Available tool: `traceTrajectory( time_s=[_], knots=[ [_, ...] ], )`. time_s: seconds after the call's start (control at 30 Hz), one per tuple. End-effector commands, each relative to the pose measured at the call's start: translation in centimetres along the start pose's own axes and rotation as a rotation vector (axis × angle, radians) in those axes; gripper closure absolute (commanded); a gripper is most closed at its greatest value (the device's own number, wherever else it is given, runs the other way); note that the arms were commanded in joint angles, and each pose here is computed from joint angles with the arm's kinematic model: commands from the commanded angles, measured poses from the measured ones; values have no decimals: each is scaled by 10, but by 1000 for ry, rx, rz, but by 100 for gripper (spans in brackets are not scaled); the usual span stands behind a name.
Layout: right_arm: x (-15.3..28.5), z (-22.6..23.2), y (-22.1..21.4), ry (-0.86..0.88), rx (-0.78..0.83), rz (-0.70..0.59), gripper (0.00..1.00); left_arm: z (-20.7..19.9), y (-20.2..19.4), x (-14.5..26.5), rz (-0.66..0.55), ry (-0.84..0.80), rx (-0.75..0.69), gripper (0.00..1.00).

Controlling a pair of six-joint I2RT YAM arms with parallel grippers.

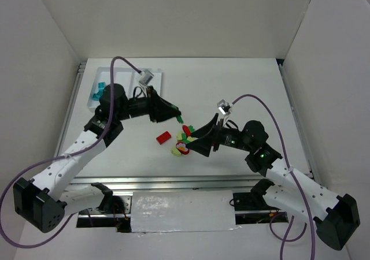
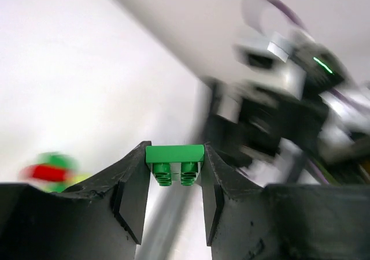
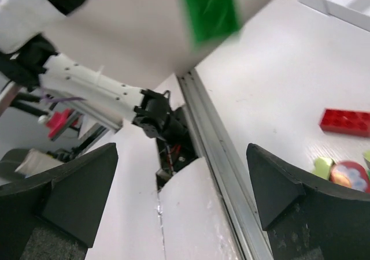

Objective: Sort the legos into containers by color

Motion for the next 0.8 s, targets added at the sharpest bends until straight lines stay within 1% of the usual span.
traceTrajectory(
  time_s=[0.0,0.03,0.07,0.1,0.13,0.17,0.23,0.27,0.3,0.4,0.43,0.47,0.5,0.53,0.57,0.6,0.63,0.67,0.73,0.77],
  knots=[
    [6,-25,-3,-134,5,-36,0,96,13,25,-12,424,28,100],
    [7,-30,-3,-159,0,-48,0,119,0,38,48,570,86,100],
    [8,-32,-4,-171,3,-50,0,141,-3,48,68,709,93,100],
    [10,-34,-5,-186,-2,-47,0,180,2,67,69,971,72,100],
    [10,-36,-4,-197,0,-52,0,198,1,80,77,1103,81,100],
    [11,-36,-6,-201,5,-44,0,229,-3,103,106,1300,117,100],
    [13,-36,-7,-205,8,-40,0,255,-9,122,143,1433,176,100],
    [14,-36,-8,-206,11,-39,0,279,-5,129,132,1497,210,100],
    [15,-37,-10,-208,11,-35,0,293,-3,140,129,1576,206,100],
    [18,-39,-13,-218,16,-30,0,337,-1,160,179,1727,234,100],
    [19,-41,-14,-223,18,-29,0,349,19,170,137,1752,235,100],
    [20,-41,-15,-225,22,-29,0,370,-4,173,223,1775,273,100],
    [20,-43,-17,-226,20,-22,0,380,-9,176,242,1784,294,100],
    [21,-44,-18,-230,22,-20,0,389,4,177,213,1777,298,100],
    [21,-44,-18,-231,24,-26,0,408,-17,184,271,1789,333,100],
    [21,-46,-19,-231,24,-21,0,416,-22,185,289,1778,344,100],
    [21,-47,-20,-232,22,-18,0,423,-17,185,282,1750,341,100],
    [20,-47,-19,-234,23,-18,0,434,-30,184,313,1751,354,93],
    [19,-47,-19,-233,22,-11,0,441,-35,182,340,1741,360,88],
    [18,-47,-20,-230,23,-7,0,447,-44,187,355,1745,377,81]
  ],
)
Point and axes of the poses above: each gripper's point midway between its finger pads, its own x axis back along the fingers, its own z axis along the line the jaws close on, y = z × x, the point moved 3 cm from there along x, back along the fingers, and after that the axes turned 13 degrees about -x, right-handed, at the moved point
